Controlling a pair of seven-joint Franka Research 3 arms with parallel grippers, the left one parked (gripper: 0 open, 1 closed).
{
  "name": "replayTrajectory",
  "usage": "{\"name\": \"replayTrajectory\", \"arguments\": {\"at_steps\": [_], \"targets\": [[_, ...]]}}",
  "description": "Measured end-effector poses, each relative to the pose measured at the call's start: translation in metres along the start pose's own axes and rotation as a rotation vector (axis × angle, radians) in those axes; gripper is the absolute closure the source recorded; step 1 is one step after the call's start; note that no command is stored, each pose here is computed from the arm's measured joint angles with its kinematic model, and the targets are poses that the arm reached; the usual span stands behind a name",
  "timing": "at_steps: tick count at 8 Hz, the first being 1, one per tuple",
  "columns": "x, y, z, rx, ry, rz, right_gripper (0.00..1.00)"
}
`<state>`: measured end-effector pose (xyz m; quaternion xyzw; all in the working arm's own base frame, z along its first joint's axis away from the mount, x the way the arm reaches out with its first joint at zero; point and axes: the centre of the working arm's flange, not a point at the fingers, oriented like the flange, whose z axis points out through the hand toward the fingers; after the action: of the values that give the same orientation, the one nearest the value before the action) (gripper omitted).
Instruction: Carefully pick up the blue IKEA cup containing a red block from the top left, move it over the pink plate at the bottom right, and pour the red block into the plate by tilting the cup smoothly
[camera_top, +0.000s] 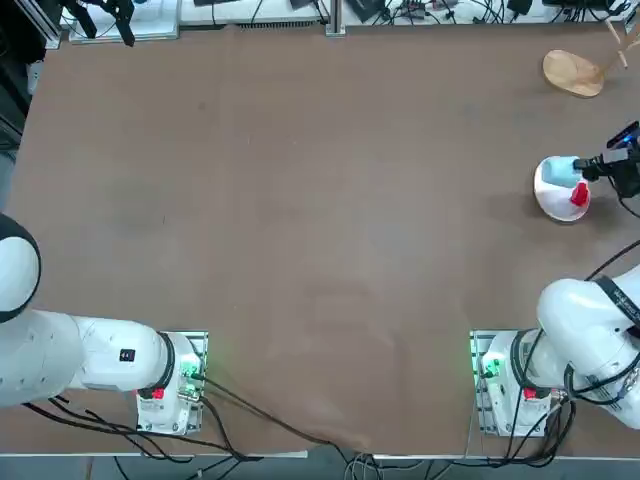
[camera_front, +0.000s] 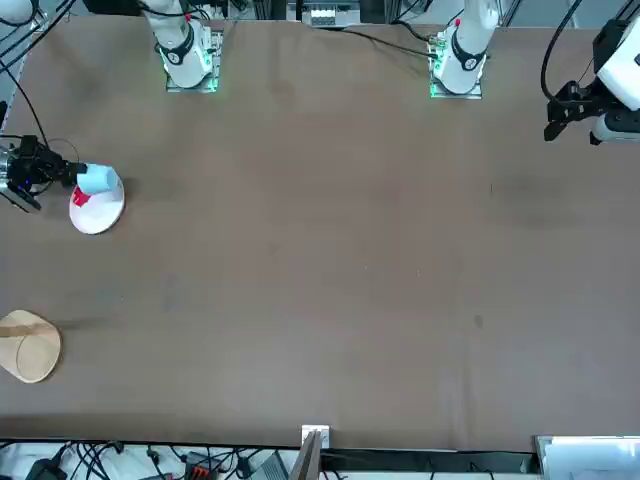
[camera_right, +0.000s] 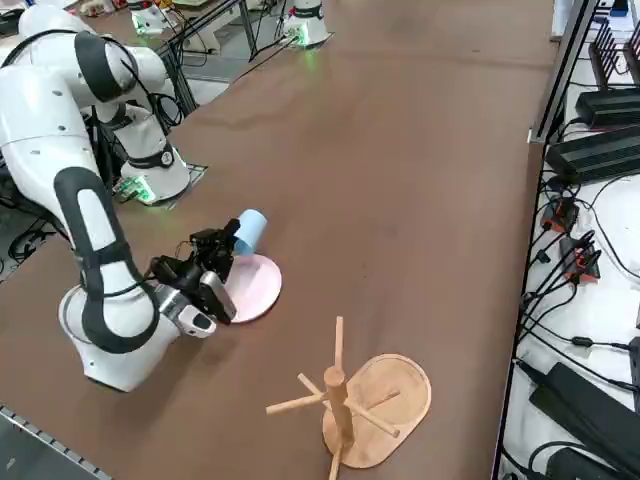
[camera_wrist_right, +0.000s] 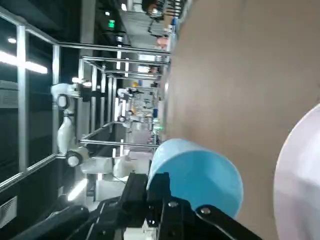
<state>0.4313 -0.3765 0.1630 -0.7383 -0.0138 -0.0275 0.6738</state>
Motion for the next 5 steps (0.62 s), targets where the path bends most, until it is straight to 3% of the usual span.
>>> {"name": "replayTrajectory", "arguments": {"at_steps": [3,5], "targets": [[0.061,-0.083,0.032,-0.232,-0.013,0.086,0.97],[0.093,-0.143,0.074,-0.438,-0.001,0.063,0.97]]}}
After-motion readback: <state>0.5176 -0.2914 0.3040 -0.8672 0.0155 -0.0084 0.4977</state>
